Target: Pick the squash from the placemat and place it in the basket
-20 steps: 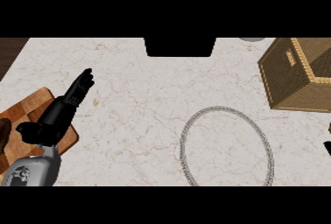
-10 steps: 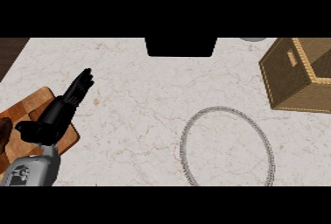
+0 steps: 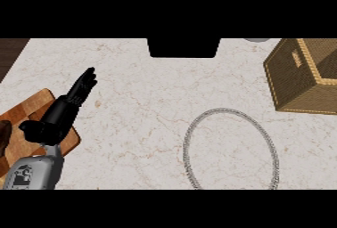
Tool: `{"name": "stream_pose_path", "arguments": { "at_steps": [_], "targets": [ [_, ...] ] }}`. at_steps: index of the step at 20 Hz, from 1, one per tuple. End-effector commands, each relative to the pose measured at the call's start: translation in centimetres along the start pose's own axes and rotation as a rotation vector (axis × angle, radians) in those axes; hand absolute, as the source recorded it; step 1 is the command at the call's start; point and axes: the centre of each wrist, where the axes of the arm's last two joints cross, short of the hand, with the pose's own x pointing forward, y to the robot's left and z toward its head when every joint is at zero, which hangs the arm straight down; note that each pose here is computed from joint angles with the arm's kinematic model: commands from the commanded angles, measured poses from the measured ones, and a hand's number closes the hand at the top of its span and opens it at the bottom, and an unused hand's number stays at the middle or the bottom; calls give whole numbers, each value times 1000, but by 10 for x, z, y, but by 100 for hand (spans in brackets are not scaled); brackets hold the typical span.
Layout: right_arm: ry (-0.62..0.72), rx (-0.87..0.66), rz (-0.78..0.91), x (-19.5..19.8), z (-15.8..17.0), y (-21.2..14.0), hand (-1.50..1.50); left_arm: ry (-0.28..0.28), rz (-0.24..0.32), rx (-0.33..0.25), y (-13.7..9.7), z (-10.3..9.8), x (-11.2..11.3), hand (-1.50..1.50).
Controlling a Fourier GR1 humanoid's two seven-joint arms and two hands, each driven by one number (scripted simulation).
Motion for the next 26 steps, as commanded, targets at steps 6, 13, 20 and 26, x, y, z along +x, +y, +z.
{"name": "stream_pose_path", "arguments": {
  "at_steps": [6, 13, 20, 26],
  "targets": [
    [-9, -56, 12, -69, -21, 18, 150, -1, 11, -3, 18, -5, 6, 0],
    [-70, -134, 95, -96, -34, 25, 150, 5, 8, -16, -9, 2, 2, 0],
    [-53, -211, -38, -96, -52, 5, -150, -4, 13, -5, -23, 0, 6, 0],
    [-103, -212, -68, -89, -60, 9, -150, -13, -1, -14, 2, -3, -1, 0]
  ]
}}
